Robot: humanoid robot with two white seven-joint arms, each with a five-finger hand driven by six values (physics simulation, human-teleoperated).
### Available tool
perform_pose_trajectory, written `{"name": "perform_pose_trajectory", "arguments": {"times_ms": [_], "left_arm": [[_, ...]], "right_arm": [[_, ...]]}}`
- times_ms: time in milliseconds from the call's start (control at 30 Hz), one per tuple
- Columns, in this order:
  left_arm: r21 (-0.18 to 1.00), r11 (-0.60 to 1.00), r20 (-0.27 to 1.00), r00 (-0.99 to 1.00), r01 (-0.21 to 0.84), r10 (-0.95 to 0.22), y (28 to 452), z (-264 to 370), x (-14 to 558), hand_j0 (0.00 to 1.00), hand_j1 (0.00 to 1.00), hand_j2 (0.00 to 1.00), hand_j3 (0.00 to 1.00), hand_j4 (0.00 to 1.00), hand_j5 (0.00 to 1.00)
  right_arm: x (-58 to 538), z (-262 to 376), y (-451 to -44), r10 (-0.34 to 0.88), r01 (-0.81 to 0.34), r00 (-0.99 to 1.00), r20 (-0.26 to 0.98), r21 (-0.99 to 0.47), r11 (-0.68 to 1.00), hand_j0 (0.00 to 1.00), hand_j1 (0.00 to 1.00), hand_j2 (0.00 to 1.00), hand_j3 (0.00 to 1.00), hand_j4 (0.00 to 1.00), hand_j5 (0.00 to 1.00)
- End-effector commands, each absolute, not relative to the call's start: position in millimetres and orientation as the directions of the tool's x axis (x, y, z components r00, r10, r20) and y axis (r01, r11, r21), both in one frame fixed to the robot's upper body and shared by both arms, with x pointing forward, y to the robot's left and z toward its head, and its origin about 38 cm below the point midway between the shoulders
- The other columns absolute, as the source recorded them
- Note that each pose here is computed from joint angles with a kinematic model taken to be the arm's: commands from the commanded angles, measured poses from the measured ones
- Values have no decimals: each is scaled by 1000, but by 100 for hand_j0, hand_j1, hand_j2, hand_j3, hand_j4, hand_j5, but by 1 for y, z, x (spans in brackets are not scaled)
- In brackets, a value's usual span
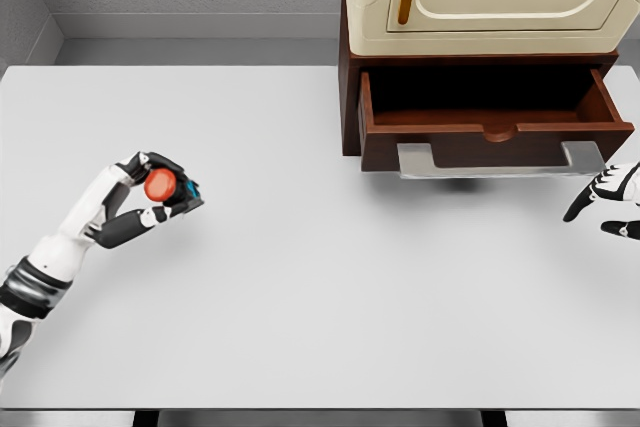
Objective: Put the switch into the drawer with left arm, and close the drawer with right arm
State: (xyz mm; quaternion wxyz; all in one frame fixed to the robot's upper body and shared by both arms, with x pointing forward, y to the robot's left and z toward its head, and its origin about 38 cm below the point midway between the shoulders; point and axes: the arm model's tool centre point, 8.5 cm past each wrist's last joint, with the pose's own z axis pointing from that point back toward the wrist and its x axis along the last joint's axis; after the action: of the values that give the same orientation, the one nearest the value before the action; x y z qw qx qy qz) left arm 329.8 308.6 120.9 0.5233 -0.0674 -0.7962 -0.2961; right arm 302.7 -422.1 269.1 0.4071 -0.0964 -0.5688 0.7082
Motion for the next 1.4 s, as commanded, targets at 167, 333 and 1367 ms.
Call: {"name": "perform_pose_trajectory", "arguments": {"times_ms": [167,333,1367], "left_arm": [[375,831,863,-482,411,-151,293,131,340,41,41,41,41,41,41],[388,824,838,-530,413,-130,273,140,344,40,40,40,40,40,40],[568,768,610,-777,297,-151,191,200,380,39,39,39,39,39,39]], "right_arm": [[303,270,-422,686,-468,-648,332,-883,-15,57,57,57,57,57,57],[303,270,-423,687,-469,-647,332,-883,-15,58,58,58,58,58,58],[303,269,-422,686,-471,-647,334,-882,-15,59,59,59,59,59,59]]}}
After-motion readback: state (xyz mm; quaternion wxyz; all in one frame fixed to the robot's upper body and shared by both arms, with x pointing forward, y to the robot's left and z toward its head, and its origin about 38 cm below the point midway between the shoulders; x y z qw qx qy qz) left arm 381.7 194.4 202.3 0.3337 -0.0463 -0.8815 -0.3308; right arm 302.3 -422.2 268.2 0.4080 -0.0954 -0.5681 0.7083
